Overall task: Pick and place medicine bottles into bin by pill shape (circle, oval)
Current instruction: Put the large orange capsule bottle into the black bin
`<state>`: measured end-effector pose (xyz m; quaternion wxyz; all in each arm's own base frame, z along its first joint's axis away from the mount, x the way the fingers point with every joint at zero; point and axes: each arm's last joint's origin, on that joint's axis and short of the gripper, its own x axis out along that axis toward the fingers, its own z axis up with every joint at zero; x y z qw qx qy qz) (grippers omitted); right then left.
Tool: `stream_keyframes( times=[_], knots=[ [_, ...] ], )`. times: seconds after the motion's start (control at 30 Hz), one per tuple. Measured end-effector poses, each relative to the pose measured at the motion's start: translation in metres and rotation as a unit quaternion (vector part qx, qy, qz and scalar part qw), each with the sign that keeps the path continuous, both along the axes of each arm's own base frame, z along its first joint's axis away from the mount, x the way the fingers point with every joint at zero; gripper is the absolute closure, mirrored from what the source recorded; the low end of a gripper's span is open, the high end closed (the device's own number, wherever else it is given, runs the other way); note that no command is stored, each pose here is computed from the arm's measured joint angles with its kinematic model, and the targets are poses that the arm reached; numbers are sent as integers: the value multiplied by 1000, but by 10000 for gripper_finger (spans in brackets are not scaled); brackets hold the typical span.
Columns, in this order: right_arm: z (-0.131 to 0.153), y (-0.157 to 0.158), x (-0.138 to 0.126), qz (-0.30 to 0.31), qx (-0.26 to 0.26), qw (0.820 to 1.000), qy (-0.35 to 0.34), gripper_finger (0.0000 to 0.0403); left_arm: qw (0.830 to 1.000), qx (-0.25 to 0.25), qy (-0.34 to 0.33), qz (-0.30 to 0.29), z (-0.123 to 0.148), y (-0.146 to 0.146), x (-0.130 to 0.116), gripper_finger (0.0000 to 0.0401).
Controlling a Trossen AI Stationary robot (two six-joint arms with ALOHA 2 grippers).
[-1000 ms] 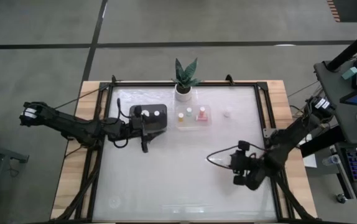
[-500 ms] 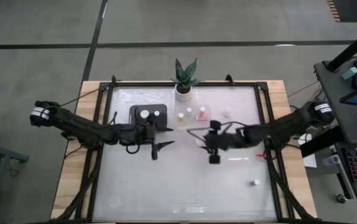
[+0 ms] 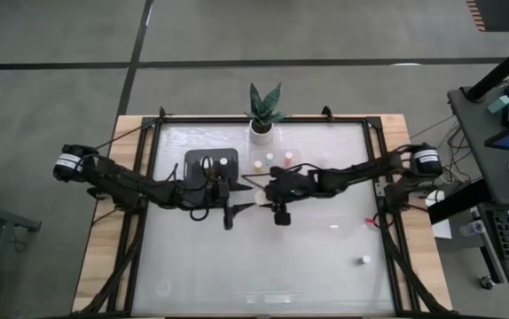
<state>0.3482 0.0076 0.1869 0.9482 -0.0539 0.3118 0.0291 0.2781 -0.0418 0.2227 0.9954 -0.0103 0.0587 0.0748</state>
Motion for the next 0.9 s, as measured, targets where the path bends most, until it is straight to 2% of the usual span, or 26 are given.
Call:
stream_keyframes(
  times=[0.2, 0.37, 0.5, 0.7, 0.9],
  knots=[
    [0, 0, 21, 12, -12, 999, 51, 246, 1000, -7, 19, -8, -8, -1, 2, 186],
    [3, 1, 30, 21, -4, 999, 46, 246, 998, -15, 62, -6, -16, -1, -1, 181],
    [7, 1, 31, 22, -2, 999, 39, 247, 996, -20, 91, -2, -22, -1, -3, 156],
    [9, 1, 31, 13, 8, 999, 30, 245, 996, -9, 83, 34, -21, 2, -3, 104],
    [8, 1, 30, 0, 25, 999, 27, 244, 996, 20, 84, 16, -27, 0, 2, 91]
  ],
)
